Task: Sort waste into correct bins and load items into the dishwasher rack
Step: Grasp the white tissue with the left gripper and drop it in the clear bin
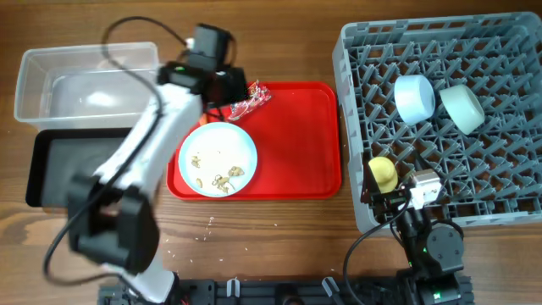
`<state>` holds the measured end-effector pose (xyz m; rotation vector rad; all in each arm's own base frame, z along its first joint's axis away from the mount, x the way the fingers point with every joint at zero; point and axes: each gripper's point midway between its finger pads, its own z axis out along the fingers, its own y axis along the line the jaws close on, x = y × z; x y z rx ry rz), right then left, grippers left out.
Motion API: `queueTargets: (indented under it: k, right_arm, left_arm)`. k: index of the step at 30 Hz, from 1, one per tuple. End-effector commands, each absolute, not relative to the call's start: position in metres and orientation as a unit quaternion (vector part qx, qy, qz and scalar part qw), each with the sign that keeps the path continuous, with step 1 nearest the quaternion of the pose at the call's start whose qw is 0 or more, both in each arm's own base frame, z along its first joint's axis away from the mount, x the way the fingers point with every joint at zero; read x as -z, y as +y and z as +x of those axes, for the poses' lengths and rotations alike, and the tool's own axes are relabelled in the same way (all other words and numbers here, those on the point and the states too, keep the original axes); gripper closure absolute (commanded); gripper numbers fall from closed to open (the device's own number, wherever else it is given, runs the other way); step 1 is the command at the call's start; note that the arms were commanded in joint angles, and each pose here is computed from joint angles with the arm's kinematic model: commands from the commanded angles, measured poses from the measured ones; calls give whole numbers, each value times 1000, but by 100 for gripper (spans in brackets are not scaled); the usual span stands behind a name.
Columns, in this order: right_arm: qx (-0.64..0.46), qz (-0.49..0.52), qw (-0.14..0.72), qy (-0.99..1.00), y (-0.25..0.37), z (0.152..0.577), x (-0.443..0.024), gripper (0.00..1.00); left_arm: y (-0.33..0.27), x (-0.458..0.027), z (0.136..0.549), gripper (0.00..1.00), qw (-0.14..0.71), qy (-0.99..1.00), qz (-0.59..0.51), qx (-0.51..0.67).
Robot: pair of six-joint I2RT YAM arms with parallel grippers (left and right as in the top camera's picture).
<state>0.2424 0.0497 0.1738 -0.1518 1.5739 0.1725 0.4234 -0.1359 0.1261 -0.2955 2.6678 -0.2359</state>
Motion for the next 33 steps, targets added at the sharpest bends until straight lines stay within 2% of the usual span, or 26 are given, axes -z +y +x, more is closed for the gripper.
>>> queueTargets:
  k: [1, 6, 13, 17, 18, 19, 20, 24, 27, 30, 33]
  right_arm:
    - [-77, -57, 706, 702, 47, 242, -177, 0]
    - [-77, -57, 706, 702, 47, 242, -177, 0]
    - [-77, -57, 706, 702, 47, 242, -177, 0]
    - [-77, -57, 706, 702, 47, 242, -177, 0]
    - [-77, -57, 706, 702, 47, 242, -177, 0]
    - [-77, -57, 706, 702, 47, 242, -177, 0]
    - [-77, -57, 706, 702, 47, 242, -177, 0]
    - [-77, -57, 706, 702, 47, 242, -177, 0]
    - [-77, -57, 706, 702, 47, 242, -177, 0]
    - [-77, -57, 706, 702, 47, 242, -177, 0]
    - [-77, -57, 706, 702, 47, 242, -177, 0]
  left_arm:
    - [-121, -80, 444, 22, 237, 965, -108, -9]
    - [-106, -48, 464, 26, 253, 958, -123, -54]
    - [-97, -32, 471, 52, 255, 955, -132, -67]
    - [-89, -18, 471, 54, 241, 958, -138, -74]
    - [-89, -21, 473, 64, 247, 956, -139, -71]
    - [-90, -30, 477, 86, 254, 955, -140, -67]
    - [-91, -36, 478, 96, 259, 953, -141, -65]
    - [-96, -117, 489, 96, 308, 939, -148, -34]
    - [-77, -187, 475, 96, 340, 925, -166, -24]
    - [-34, -215, 460, 96, 348, 914, -205, -43]
    - [33, -207, 457, 96, 332, 902, -265, -78]
